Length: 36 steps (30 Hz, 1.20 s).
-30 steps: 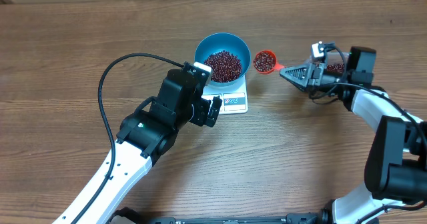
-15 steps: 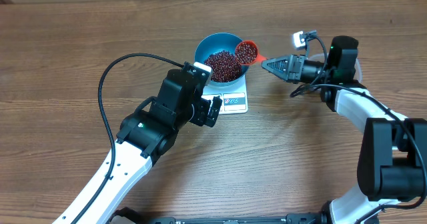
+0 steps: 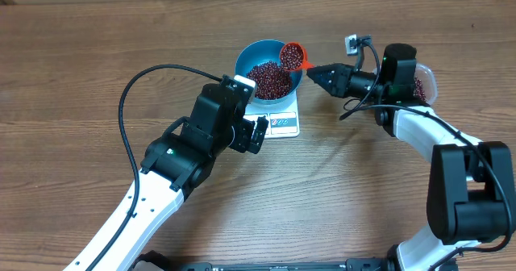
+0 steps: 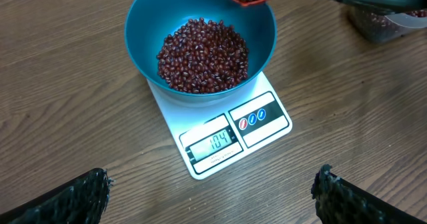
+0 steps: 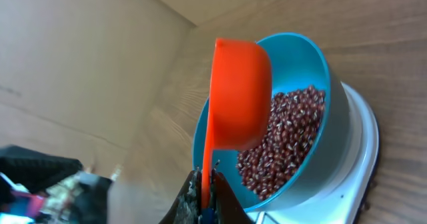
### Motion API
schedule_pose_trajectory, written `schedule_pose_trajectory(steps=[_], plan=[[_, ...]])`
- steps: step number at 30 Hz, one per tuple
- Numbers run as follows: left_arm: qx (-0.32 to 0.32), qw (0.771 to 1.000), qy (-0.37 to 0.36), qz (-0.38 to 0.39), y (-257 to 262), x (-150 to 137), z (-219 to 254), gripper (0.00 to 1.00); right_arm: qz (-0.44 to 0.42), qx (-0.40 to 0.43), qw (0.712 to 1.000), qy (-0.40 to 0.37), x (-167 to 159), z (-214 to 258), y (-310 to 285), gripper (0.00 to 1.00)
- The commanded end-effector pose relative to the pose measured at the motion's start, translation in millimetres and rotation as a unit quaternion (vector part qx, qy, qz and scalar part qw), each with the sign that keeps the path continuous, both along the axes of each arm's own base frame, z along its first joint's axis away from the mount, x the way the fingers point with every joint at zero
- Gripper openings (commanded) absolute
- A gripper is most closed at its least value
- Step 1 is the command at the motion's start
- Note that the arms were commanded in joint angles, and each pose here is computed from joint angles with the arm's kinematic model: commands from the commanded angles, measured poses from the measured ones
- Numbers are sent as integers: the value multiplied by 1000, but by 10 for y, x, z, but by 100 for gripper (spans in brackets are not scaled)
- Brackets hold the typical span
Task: Scoop item into bowl and weigh 150g on scale
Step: 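Tilt the red scoop to pour beans into the teal bowl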
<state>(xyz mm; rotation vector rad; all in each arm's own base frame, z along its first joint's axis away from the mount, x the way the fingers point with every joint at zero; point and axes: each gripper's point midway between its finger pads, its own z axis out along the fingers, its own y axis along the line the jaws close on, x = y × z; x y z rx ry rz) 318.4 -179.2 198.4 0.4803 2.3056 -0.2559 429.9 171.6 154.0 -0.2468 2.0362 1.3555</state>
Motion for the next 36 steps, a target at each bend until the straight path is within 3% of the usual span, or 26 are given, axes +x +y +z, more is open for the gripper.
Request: schedule_pose_trajectory(steps=[1, 20, 36], plan=[[1, 1000, 1, -8, -22, -3, -13, 100, 22, -37, 997, -68, -7, -54, 74, 4], [1, 1000, 1, -8, -22, -3, -13, 100, 66, -112, 968, -215, -21, -69, 162, 4], [1, 1000, 1, -8, -22, -3, -13, 100, 70, -128, 952, -271, 17, 4, 164, 4]])
